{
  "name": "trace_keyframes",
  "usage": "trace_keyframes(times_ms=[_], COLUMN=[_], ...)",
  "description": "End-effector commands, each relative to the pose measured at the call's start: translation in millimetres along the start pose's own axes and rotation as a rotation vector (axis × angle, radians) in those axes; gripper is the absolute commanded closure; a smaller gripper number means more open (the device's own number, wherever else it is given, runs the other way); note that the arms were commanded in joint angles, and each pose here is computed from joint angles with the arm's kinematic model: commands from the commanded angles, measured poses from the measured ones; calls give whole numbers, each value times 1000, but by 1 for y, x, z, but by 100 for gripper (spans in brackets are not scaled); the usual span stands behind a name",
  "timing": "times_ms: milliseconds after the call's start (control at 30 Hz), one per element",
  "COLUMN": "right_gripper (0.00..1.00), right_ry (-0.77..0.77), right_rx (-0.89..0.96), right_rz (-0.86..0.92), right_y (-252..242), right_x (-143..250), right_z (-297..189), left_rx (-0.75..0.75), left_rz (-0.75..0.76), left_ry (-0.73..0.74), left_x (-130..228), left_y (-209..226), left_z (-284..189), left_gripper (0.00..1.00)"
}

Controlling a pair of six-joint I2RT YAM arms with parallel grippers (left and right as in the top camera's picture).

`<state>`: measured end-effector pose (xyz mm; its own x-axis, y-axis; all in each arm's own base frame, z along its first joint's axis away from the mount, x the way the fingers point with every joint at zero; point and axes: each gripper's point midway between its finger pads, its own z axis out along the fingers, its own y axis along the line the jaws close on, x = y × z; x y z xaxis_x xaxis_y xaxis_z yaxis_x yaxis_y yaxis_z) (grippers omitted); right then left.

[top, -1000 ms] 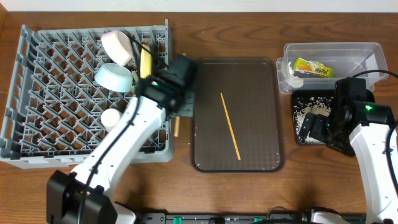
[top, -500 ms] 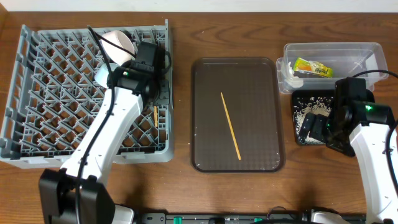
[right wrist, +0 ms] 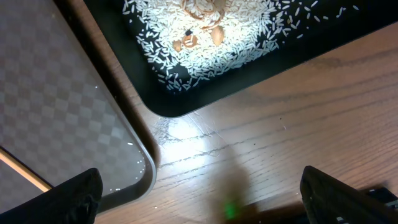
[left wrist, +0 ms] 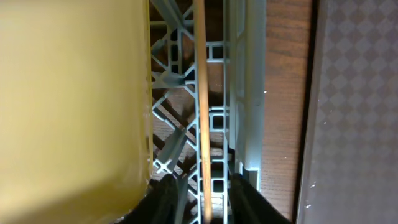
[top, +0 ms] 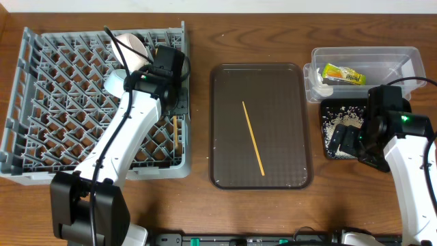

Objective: Sort waste into correct bins and load items into the dishwasher rack
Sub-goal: 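Lower the chopstick into the rack's right edge and open left gripper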

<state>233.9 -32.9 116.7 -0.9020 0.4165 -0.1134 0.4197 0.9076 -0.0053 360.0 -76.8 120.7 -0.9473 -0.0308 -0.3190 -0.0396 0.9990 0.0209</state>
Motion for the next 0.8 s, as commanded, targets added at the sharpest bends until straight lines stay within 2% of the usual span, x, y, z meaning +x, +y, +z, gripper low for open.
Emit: trace_keyframes(times_ms=[0,400,500,600,667,767], right_gripper=[1,1,1,1,1,1], right_ry=[-20,-17,-16,-13,-13,-15], right_rx=[-4,-2,-2,-1,0,-1], right_rz=[-9,-6,-6,-6,-6,-6], right_y=[-1,-2,-2,-2,-2,-2], right_x=[-2,-2,-2,-1,-1,-2], right_z=[-5,-5,-5,-5,-5,-5], left_rx=[-16,9,-147,-419,-439,-364], left_rz=[0,-14,-29,-193,-239,-230], left_ry=[1,-110,-161,-254,-268,-240], left_x=[-1,-28,-36,-43,-44,-41], left_y=[4,-2,24,74,80,69], left_z=[3,1,-2,-18,-21,-14], left_gripper=[66,66,67,67,67,67])
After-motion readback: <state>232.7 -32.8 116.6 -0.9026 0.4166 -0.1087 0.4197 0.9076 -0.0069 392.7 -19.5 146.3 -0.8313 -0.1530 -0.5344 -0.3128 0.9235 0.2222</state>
